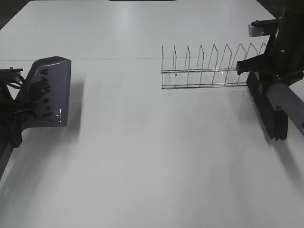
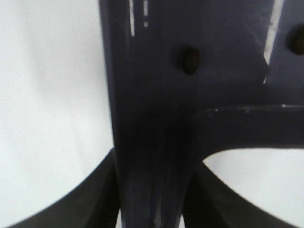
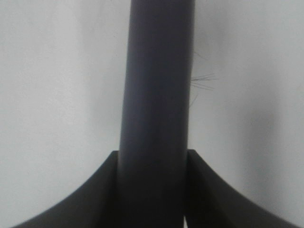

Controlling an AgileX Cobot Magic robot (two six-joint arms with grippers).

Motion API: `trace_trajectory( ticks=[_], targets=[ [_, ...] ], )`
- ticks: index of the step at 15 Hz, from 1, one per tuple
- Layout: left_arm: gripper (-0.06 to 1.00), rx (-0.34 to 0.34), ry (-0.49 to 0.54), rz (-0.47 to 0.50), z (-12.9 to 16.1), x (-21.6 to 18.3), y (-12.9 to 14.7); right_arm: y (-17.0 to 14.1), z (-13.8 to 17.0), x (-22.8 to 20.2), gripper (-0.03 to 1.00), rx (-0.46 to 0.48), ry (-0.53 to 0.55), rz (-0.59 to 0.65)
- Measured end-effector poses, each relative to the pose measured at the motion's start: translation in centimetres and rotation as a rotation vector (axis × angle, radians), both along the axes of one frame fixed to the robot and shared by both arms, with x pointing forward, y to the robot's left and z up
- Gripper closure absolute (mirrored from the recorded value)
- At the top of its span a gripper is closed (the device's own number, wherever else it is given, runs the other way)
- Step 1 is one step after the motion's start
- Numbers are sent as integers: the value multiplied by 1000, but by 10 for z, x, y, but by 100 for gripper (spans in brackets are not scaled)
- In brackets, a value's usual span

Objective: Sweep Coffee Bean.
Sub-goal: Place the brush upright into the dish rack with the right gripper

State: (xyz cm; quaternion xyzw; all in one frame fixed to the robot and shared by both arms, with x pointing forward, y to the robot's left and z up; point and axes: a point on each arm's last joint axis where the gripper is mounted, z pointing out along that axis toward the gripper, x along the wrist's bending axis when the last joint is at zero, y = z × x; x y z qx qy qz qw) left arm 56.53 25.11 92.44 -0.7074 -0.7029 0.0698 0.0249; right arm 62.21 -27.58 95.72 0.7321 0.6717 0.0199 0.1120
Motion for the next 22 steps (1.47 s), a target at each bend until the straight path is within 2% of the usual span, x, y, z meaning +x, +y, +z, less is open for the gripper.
trace_trajectory(
  ticks=[2,8,13,22],
  targets=[
    [61,20,-3,-15,0,0,2,-2,-6,6,66,35,8,-7],
    [61,27,-4,-21,0,0,3,1,-11,45,66,39,9,-4],
    [61,27,-4,-21,0,0,3,-19,-18,85,66,62,-39,-45],
    [61,25,-22,-20,0,2,2,-27,-5,99,66,78,-86,-34]
  ],
)
